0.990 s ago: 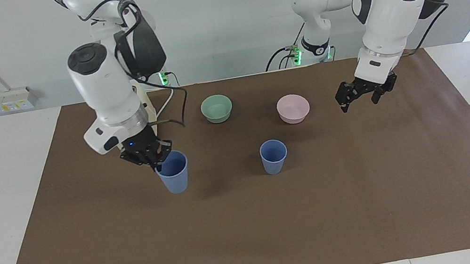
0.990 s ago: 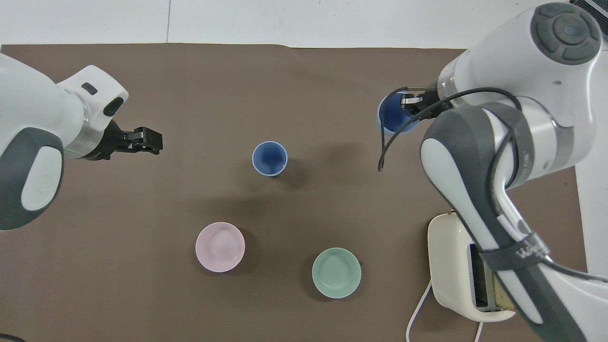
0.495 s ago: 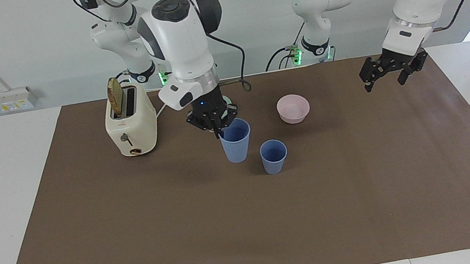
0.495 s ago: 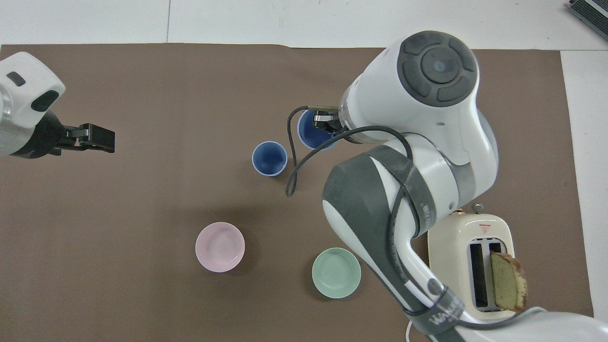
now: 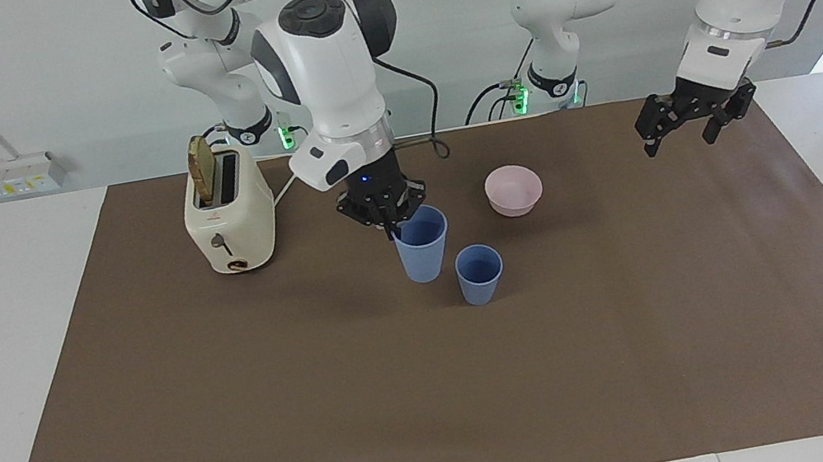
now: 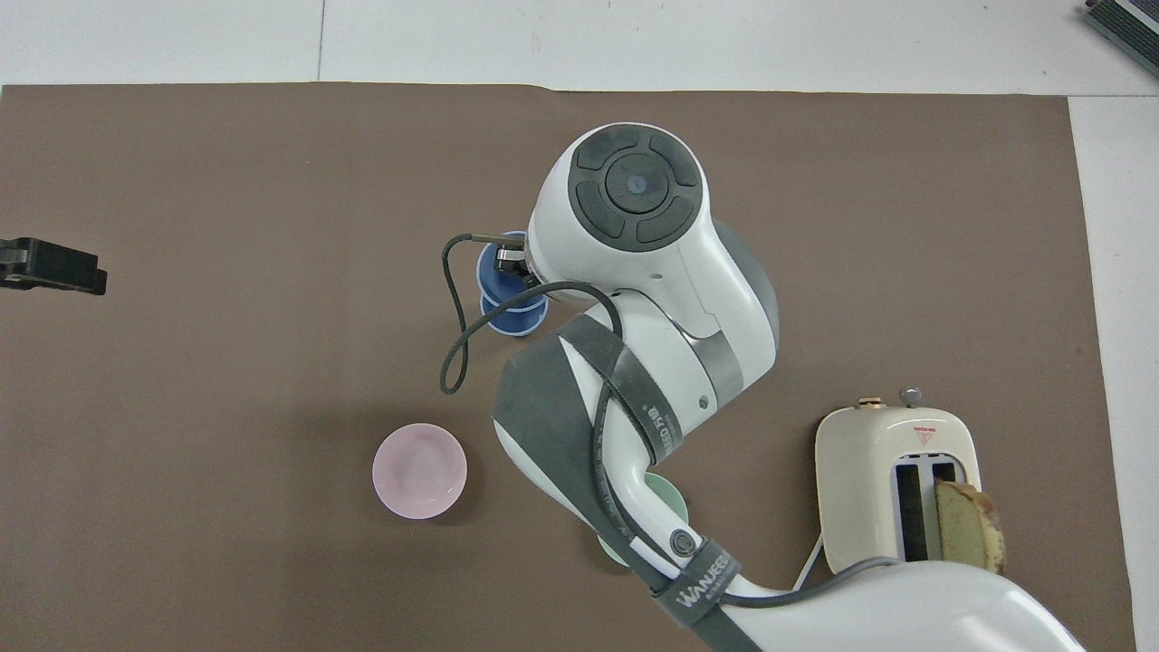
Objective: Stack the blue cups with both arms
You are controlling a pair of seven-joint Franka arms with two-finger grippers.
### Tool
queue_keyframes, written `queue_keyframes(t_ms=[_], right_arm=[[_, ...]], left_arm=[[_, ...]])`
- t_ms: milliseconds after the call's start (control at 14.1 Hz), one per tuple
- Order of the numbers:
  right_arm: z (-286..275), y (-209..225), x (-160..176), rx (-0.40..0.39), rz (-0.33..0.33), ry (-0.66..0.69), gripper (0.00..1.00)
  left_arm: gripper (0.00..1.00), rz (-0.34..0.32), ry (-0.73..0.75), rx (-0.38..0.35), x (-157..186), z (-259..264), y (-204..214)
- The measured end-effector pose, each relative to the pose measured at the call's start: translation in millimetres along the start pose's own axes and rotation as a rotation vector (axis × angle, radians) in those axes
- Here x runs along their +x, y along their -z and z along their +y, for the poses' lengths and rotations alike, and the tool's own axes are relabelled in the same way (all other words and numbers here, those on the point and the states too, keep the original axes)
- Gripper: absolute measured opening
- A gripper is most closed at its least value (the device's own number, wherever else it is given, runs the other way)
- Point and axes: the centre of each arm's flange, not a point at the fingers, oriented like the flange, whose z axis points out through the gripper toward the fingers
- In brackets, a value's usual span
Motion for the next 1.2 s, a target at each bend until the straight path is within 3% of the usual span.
queue_keyframes(t_ms=[636,848,1061,1202], right_arm=[[-4.3,-33.6,-4.2,0.018,-0.023,-0.004,0.05],[-2.6,-52.1,-6.0,0.022,-0.018,-0.005,0.05],[-0.4,-61.0,-8.5,0.013,-0.028,-0.003,0.05],[1.6,-67.5,-10.6,0.003,-0.038,-0.003,0.05]], left_arm=[[1.00,-0.109,-0.013,-0.002,-26.1,21.6,-35.6],[1.00,-0.076,0.001,0.000,-26.6,24.1,-24.2],[1.00,0.010,0.009,-0.011,-25.3,24.2,15.9],[1.00,0.032,0.005,-0.011,-30.0,27.8,34.6]])
